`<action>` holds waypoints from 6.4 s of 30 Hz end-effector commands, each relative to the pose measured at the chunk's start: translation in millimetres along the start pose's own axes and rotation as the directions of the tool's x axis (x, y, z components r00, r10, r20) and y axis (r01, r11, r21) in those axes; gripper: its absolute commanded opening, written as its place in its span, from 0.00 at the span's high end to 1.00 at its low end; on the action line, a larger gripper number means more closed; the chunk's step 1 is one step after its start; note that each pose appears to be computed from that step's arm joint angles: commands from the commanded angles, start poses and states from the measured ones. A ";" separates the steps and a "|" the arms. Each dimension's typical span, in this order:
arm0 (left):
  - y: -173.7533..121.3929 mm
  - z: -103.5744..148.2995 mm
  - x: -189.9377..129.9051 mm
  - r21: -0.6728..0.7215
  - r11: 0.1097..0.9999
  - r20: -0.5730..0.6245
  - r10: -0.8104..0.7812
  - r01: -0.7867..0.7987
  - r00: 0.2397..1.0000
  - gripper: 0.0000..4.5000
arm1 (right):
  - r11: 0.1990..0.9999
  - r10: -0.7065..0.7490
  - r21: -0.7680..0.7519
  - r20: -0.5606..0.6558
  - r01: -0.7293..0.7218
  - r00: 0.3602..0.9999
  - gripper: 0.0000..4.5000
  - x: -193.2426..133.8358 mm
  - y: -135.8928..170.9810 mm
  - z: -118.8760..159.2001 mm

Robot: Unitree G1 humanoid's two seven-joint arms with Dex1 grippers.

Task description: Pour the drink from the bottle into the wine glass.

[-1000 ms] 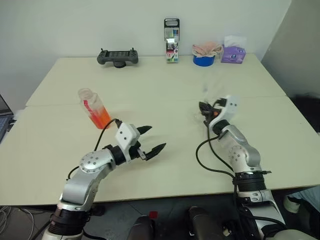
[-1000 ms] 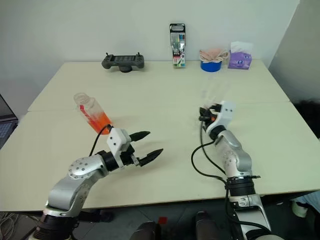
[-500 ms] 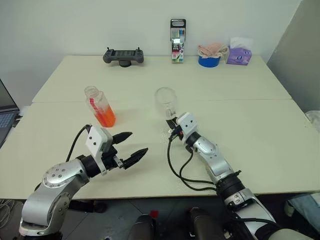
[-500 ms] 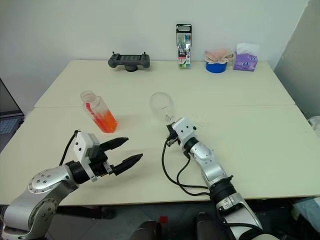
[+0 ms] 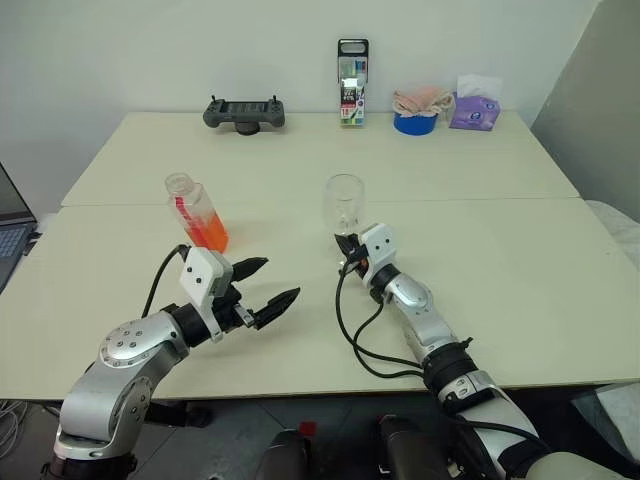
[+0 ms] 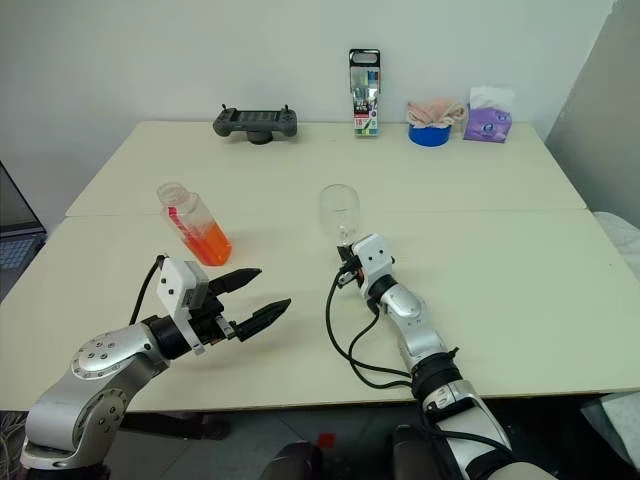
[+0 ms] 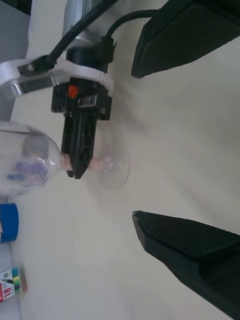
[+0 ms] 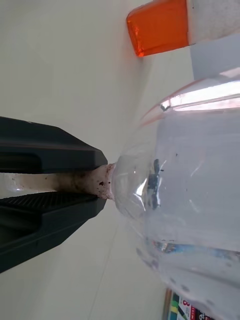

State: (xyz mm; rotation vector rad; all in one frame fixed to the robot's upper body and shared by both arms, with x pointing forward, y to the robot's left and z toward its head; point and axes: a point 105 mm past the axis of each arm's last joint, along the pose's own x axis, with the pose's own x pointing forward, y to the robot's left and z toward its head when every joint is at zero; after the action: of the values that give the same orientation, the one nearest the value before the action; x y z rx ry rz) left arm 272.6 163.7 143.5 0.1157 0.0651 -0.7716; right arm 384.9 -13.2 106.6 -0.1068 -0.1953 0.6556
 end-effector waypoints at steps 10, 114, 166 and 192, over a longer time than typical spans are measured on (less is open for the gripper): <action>14.7 1.0 -2.1 0.024 0.996 0.038 0.089 -0.090 0.995 0.00 | 0.999 0.040 -0.018 -0.095 -0.042 0.995 0.38 -10.3 -0.8 -18.1; 56.2 154.7 149.1 0.723 0.667 0.336 -0.116 -0.178 0.935 0.60 | 0.963 0.203 -0.166 -0.085 -0.214 0.976 0.00 -137.3 -37.0 174.6; 50.6 169.8 151.6 0.950 -0.008 0.308 -0.169 -0.313 0.936 0.60 | 0.973 0.142 -0.169 -0.088 -0.156 0.986 0.00 -136.4 -45.0 172.5; 58.4 165.8 148.5 0.951 -0.096 0.278 -0.149 -0.294 0.949 0.60 | 0.969 0.157 -0.175 -0.096 -0.172 0.983 0.00 -130.3 -47.6 169.2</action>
State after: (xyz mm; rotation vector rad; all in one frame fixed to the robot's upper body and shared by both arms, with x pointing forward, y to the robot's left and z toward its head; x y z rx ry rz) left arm 425.6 82.6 273.9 1.5395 -0.8625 -0.5776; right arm 278.6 -124.6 248.4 -0.2993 -0.1110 0.8021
